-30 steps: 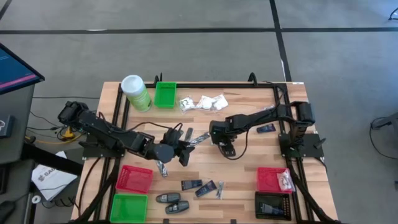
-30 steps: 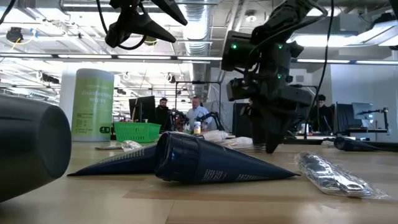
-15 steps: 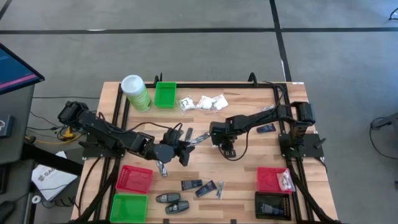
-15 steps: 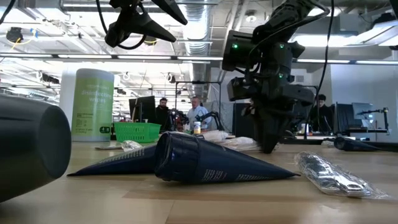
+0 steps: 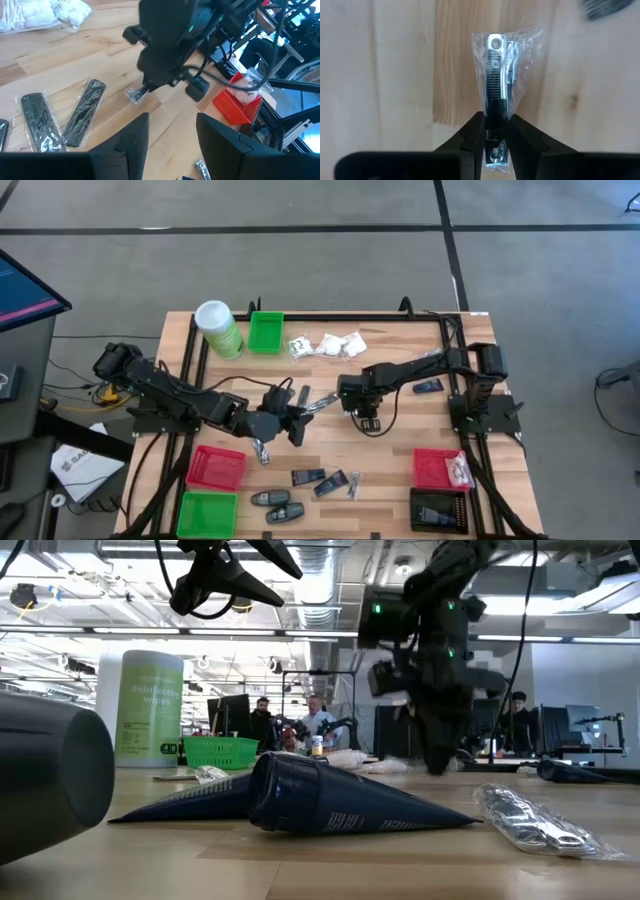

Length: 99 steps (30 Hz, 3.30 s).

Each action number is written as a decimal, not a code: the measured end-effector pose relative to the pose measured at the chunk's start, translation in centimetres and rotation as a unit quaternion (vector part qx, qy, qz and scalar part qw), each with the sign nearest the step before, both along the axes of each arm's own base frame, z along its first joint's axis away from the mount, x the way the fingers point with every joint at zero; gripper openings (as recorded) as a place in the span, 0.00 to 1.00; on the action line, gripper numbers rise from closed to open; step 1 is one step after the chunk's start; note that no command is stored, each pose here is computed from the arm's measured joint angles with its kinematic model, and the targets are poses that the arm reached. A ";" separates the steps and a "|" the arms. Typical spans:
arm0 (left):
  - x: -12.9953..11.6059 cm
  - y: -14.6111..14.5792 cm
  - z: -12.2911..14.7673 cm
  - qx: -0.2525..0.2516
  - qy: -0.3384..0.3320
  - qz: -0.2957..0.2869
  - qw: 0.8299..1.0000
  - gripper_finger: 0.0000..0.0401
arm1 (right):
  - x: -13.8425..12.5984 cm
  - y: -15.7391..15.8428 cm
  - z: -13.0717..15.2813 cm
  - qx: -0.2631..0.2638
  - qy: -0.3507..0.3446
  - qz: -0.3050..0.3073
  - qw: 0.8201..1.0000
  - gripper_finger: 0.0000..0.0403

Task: Pick & Place Travel size toiletries
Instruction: Put the nail cutter into the left red bin

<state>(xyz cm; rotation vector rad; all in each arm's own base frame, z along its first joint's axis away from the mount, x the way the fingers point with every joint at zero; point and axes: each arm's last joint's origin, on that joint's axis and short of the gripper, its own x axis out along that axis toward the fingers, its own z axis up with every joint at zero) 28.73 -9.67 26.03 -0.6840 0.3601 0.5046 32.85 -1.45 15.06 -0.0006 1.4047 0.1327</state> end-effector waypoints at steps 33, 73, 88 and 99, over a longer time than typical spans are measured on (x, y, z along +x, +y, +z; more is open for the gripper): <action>2.0 1.9 2.8 0.061 -0.115 -0.005 0.991 0.40 | -4.2 -1.7 21.0 0.076 -0.330 -0.110 0.935 0.16; 2.9 4.9 7.9 0.276 -0.279 -0.060 0.918 0.40 | -3.7 -0.1 27.5 0.051 -0.461 -0.105 0.880 0.16; 3.2 7.4 7.9 0.097 -0.347 0.006 0.933 0.40 | -3.0 3.2 26.1 -0.175 -0.428 -0.115 0.879 0.15; 3.3 8.1 7.7 0.099 -0.338 0.014 0.936 0.40 | -1.3 4.5 24.1 -0.203 -0.396 -0.117 0.888 0.15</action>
